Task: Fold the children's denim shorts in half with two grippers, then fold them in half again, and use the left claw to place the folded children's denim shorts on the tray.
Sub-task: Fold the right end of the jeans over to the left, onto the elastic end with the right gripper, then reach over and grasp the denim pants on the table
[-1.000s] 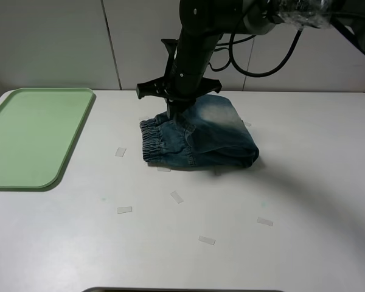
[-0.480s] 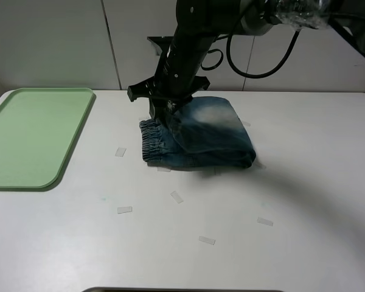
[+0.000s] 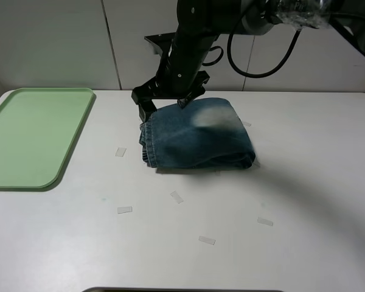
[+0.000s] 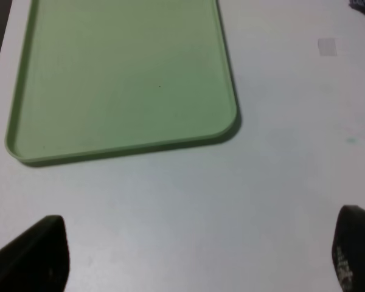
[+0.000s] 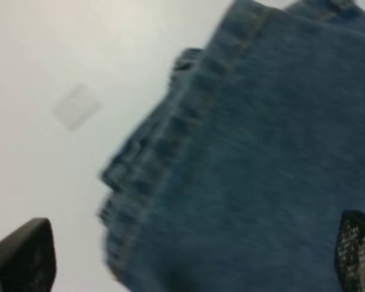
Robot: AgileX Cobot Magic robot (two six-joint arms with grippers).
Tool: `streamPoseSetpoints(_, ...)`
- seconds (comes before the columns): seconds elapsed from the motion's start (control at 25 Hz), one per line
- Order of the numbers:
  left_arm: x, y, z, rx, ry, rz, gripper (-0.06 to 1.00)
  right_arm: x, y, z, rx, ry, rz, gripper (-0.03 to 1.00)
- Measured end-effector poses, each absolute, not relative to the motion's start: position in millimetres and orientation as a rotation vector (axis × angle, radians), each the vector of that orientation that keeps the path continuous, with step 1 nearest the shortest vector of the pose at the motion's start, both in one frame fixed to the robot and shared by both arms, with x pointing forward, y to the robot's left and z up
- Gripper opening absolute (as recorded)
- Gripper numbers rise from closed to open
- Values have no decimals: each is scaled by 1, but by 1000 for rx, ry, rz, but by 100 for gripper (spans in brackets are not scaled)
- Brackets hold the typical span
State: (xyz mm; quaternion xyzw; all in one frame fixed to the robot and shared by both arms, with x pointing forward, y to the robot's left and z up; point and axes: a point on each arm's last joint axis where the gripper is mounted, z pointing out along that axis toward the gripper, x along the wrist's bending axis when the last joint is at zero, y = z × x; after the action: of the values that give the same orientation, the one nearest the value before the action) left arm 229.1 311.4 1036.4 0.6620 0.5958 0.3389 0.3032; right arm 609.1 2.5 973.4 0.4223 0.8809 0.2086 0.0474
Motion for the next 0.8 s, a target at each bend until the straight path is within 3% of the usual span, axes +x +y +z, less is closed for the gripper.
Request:
streamPoseSetpoints(0.16,229,311,1037,1754,1578,899,85,631,-31,975,1352,2613,567,69)
streamPoseSetpoints(0.44,229,311,1037,1754,1578,899,85,654,-136,1012,1585,2347,338,69)
streamPoseSetpoints(0.8,229,311,1037,1753,1578,899,85,572,-241,1064,1845,2082,464,69)
